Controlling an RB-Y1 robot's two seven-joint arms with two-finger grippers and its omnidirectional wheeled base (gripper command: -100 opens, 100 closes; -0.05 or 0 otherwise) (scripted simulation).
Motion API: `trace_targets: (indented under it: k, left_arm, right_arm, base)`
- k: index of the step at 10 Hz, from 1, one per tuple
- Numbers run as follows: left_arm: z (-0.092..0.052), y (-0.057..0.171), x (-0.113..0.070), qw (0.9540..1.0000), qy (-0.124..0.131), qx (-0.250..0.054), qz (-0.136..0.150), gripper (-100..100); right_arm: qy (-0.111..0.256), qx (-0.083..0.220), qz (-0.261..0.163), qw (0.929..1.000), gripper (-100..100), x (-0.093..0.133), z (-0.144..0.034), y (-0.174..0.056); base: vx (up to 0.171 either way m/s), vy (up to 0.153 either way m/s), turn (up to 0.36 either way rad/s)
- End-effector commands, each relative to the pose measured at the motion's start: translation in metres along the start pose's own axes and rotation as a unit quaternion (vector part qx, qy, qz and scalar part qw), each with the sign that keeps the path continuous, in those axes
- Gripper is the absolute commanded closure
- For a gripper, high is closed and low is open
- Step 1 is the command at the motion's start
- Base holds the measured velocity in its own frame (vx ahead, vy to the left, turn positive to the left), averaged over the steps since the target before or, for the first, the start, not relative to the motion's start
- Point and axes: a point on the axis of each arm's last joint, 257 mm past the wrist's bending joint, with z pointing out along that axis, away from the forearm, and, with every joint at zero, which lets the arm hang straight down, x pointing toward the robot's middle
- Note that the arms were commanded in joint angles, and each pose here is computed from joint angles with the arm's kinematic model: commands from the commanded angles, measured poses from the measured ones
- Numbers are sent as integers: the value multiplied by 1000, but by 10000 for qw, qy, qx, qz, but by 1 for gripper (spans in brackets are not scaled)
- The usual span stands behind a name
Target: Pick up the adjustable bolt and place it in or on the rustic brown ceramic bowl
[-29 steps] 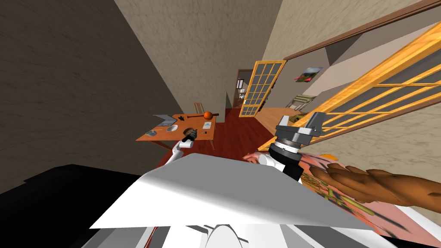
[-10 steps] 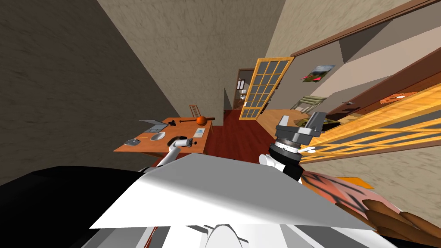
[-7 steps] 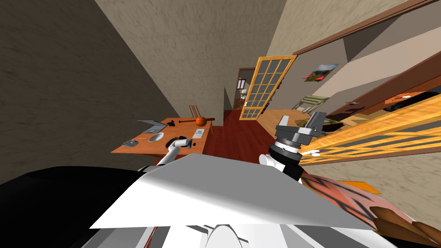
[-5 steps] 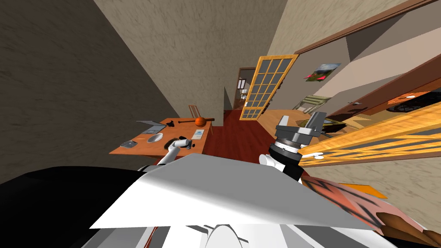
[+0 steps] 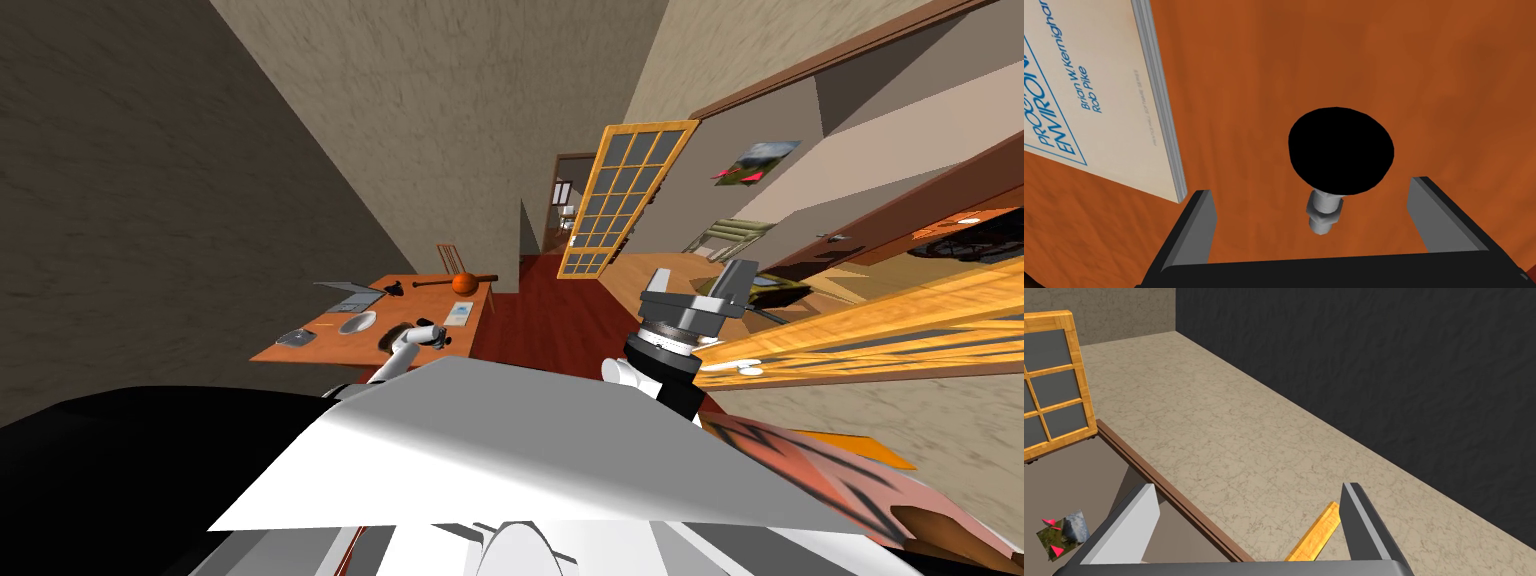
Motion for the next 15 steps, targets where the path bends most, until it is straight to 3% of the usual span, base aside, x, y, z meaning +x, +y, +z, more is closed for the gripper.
trace_targets:
  k: [1,3,4,8,9,10,12,13,14,15]
  left_arm:
    - [6,4,5,10000,-4,18,-7,-100]
    - [7,6,5,10000,-3,13,-7,-100]
    - [7,5,5,10000,-5,22,-8,100]
    - [7,5,5,10000,-4,25,-12,100]
    - [7,5,5,10000,-4,26,-12,0]
    - [1,0,1,10000,-2,14,0,100]
    - [-7,-7,-4,10000,2,6,15,100]
    - [-4,-5,-3,10000,1,22,7,100]
    - [-5,-5,-3,10000,1,12,10,0]
    - [-10,-21,-31,9996,-253,105,108,100]
  right_arm:
    - [0,0,0,10000,0,0,0,0]
    - [0,0,0,10000,0,0,0,0]
    - [0,0,0,10000,0,0,0,0]
    - [0,0,0,10000,0,0,0,0]
    - [0,0,0,10000,0,0,0,0]
    - [0,0,0,10000,0,0,0,0]
    - [-1,0,1,10000,0,0,0,0]
    - [-1,0,1,10000,0,0,0,0]
    - [0,0,1,10000,0,0,0,0]
    - [0,0,1,10000,0,0,0,0]
  base:
    - [28,49,-12]
    - [13,32,-7]
    - [0,0,0]
    - [0,0,0]
    - [0,0,0]
    - [-20,-42,15]
    - [-31,-52,16]
    - [-14,-21,8]
    - [0,0,0]
    - [-36,-39,-81]
